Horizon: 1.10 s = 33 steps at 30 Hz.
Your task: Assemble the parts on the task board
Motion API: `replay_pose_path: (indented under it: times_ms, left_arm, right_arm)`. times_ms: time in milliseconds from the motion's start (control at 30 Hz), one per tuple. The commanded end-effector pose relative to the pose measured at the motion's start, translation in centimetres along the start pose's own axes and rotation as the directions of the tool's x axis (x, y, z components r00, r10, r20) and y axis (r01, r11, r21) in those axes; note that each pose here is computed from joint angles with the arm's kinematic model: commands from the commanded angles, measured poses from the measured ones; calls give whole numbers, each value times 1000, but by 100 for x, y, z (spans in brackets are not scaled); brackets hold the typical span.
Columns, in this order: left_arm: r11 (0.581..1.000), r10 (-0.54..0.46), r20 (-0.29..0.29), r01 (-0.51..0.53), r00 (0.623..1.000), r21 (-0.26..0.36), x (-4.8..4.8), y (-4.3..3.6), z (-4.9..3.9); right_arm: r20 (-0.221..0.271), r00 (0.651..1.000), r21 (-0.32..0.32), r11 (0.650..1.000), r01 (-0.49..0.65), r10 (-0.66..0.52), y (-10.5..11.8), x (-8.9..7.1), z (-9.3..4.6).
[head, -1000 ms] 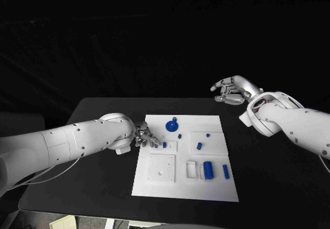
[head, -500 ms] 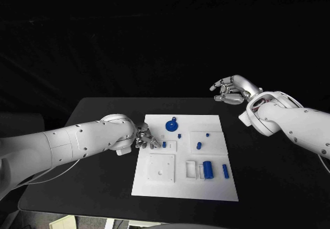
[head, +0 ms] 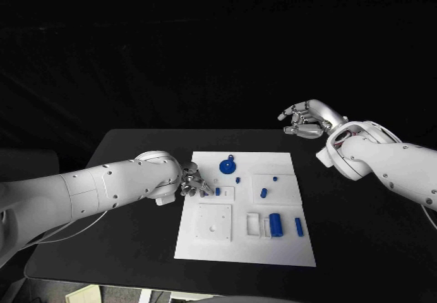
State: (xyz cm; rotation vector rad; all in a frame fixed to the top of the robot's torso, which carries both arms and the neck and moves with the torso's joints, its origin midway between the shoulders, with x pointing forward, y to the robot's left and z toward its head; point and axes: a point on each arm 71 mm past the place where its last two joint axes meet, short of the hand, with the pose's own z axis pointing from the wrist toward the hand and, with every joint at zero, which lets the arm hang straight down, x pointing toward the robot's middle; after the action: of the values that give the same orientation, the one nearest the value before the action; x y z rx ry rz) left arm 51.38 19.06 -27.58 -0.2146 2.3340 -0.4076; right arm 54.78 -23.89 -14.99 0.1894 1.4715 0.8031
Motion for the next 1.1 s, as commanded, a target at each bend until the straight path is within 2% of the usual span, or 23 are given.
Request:
replay_pose_path:
  times_ms: [33,767,1100]
  left_arm:
    - [1000,2,-13,-2,1000,0,56,-6,17]
    - [1000,-3,-3,3,1000,10,65,-18,1]
    - [1000,-22,-4,22,1000,21,88,21,-79]
  right_arm:
    - [-7,1000,-7,1000,-1,0,14,8,3]
    - [-10,1000,-9,1000,-3,3,24,14,0]
    - [-19,1000,-9,1000,-10,10,33,18,-11]
